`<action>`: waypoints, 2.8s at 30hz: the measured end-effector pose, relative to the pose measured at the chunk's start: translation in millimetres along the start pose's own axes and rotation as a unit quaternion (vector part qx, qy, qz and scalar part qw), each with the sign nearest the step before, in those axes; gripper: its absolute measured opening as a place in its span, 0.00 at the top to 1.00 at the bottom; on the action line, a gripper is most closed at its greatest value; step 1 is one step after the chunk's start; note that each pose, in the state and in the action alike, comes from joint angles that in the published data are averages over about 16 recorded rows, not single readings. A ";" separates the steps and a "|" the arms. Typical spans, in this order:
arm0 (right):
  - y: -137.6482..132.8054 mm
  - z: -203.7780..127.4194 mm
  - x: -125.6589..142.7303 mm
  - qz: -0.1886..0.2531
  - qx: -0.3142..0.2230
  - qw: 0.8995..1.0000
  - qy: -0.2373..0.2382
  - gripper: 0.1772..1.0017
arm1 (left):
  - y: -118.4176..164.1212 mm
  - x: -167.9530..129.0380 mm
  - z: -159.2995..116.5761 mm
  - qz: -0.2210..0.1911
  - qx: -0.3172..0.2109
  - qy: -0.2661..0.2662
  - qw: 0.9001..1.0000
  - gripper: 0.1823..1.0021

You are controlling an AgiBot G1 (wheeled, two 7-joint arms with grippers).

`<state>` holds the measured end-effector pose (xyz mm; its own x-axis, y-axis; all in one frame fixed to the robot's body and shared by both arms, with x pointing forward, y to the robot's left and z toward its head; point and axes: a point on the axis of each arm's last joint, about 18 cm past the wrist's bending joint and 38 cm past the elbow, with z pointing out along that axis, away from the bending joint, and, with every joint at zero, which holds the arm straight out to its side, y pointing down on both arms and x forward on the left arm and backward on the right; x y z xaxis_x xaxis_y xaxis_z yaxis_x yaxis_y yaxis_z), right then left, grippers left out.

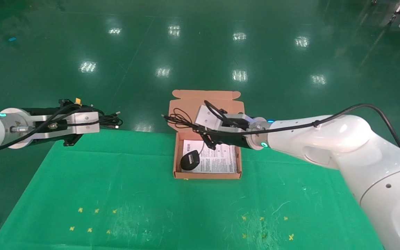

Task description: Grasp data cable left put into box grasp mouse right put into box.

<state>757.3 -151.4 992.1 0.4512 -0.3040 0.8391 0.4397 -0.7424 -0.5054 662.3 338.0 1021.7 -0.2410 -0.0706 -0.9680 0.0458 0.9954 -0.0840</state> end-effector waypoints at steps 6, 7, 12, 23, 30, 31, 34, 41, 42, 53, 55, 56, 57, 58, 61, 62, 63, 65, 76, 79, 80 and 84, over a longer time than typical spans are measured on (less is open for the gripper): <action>17.6 2.2 -9.3 0.025 -0.021 0.999 -0.002 0.95 | -0.7 0.3 0.8 0.000 0.001 0.001 1.000 0.91; 20.0 2.1 -10.3 0.027 -0.023 0.999 -0.003 0.95 | -1.8 0.7 1.4 0.000 0.003 0.001 1.000 0.91; 29.2 -1.4 -12.3 0.034 -0.034 0.999 -0.005 0.93 | -13.5 4.7 7.2 0.007 0.019 0.005 1.000 0.91; 64.1 -48.0 16.0 0.036 -0.056 0.998 0.022 0.78 | -77.9 23.1 44.4 0.033 0.100 0.003 0.994 0.91; 91.7 -97.9 40.7 0.028 -0.078 0.995 0.054 0.62 | -125.9 37.6 75.7 0.041 0.144 -0.007 0.989 0.91; 95.2 -104.9 43.1 0.027 -0.081 0.995 0.059 0.60 | -132.6 40.0 80.0 0.042 0.149 -0.008 0.988 0.91; 103.7 -123.5 48.1 0.024 -0.090 0.993 0.069 0.54 | -150.5 47.0 91.9 0.044 0.161 -0.009 0.986 0.91; 116.8 -161.1 50.5 0.025 -0.106 0.990 0.086 0.39 | -187.9 64.4 112.9 0.052 0.183 -0.008 0.982 0.91; 118.1 -165.7 49.9 0.025 -0.107 0.990 0.088 0.37 | -192.4 67.0 115.0 0.054 0.186 -0.007 0.981 0.91; 120.2 -198.9 35.7 0.036 -0.116 0.987 0.103 0.17 | -222.7 91.3 126.0 0.071 0.214 -0.002 0.974 0.91; 119.2 -201.9 32.9 0.039 -0.117 0.987 0.104 0.14 | -224.9 94.1 126.6 0.071 0.218 0.000 0.973 0.91; 118.7 -203.3 31.5 0.039 -0.117 0.987 0.105 0.13 | -225.9 95.4 127.1 0.071 0.219 0.001 0.973 0.91; 118.1 -204.5 30.2 0.040 -0.117 0.987 0.106 0.12 | -226.7 96.7 127.5 0.070 0.220 0.001 0.973 0.91; 117.5 -205.5 29.1 0.040 -0.117 0.987 0.107 0.10 | -227.3 97.7 127.9 0.069 0.221 0.002 0.973 0.91; 115.9 -207.6 26.0 0.041 -0.117 0.986 0.108 0.07 | -228.7 99.7 128.8 0.067 0.224 0.004 0.972 0.91; 115.4 -208.1 25.2 0.041 -0.117 0.986 0.108 0.06 | -228.9 100.1 129.1 0.066 0.224 0.004 0.972 0.91; 115.0 -208.5 24.4 0.041 -0.116 0.986 0.109 0.05 | -229.2 100.3 129.3 0.065 0.224 0.005 0.972 0.91; 114.4 -209.1 23.4 0.041 -0.116 0.986 0.109 0.03 | -229.5 100.7 129.7 0.064 0.225 0.005 0.972 0.90; 110.8 -209.6 26.2 0.036 -0.113 0.986 0.114 0.00 | -222.2 94.2 127.0 0.059 0.224 -0.003 0.973 0.83; 104.2 -212.0 32.5 0.022 -0.109 0.987 0.120 0.00 | -218.7 82.5 124.4 0.058 0.222 -0.018 0.973 0.78; 101.9 -213.0 34.8 0.017 -0.108 0.987 0.122 0.00 | -217.6 78.3 123.5 0.058 0.222 -0.024 0.973 0.76; 91.4 -217.8 44.3 -0.007 -0.104 0.986 0.129 0.00 | -213.7 59.3 118.9 0.055 0.220 -0.050 0.973 0.69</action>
<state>648.3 -362.7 1026.9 0.2212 -0.4152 0.8824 0.2629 -0.8460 -0.4639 753.5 113.4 954.1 -0.1176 0.0068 -0.9930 0.4812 0.8751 -0.0510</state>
